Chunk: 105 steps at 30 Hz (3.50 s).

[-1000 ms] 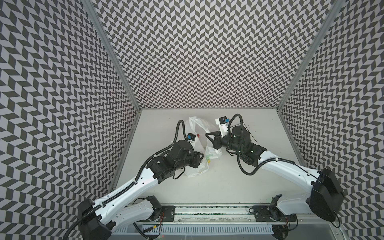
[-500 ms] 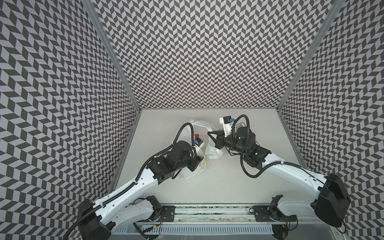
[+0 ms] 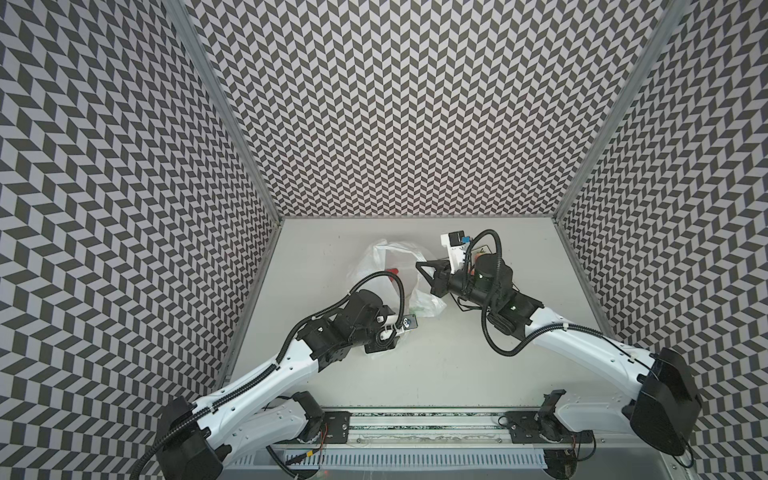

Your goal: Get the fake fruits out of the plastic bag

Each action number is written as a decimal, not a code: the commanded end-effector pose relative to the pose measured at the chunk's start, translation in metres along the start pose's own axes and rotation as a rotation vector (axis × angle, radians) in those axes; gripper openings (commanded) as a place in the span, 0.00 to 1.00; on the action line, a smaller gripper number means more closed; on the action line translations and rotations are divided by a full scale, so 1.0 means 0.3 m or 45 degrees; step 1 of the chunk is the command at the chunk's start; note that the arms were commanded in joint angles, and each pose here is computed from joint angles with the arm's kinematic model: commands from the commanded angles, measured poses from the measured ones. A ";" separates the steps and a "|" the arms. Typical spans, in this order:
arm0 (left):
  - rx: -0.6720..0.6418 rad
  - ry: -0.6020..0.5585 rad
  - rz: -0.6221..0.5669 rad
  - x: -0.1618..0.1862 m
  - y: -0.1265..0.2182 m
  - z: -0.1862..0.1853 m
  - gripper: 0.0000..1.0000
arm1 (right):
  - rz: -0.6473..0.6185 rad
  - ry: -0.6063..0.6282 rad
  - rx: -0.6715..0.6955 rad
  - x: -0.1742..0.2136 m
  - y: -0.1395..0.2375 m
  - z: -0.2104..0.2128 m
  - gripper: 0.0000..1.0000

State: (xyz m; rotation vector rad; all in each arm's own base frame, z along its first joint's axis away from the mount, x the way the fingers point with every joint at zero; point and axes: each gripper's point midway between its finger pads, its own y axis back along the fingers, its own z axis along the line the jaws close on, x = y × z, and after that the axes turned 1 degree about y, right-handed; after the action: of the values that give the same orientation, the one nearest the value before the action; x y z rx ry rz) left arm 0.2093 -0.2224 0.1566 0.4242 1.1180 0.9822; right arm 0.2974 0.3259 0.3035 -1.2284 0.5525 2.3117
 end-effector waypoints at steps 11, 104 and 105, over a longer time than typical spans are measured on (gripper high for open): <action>0.255 -0.100 0.092 0.056 -0.101 -0.047 0.68 | -0.097 0.014 -0.027 -0.058 0.045 0.036 0.00; -0.665 0.675 -1.238 -0.152 0.676 0.149 0.00 | 0.392 0.330 -0.153 0.234 -0.274 0.235 0.20; -0.675 0.682 -1.245 -0.149 0.682 0.152 0.00 | 0.418 0.321 -0.222 0.264 -0.285 0.258 0.22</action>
State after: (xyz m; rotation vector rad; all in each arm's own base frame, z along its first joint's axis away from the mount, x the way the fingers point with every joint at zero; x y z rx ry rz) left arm 0.1544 -0.1498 0.3421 -0.7489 1.2653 0.4682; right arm 0.2665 0.4278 0.2499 -1.5923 0.9162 2.4476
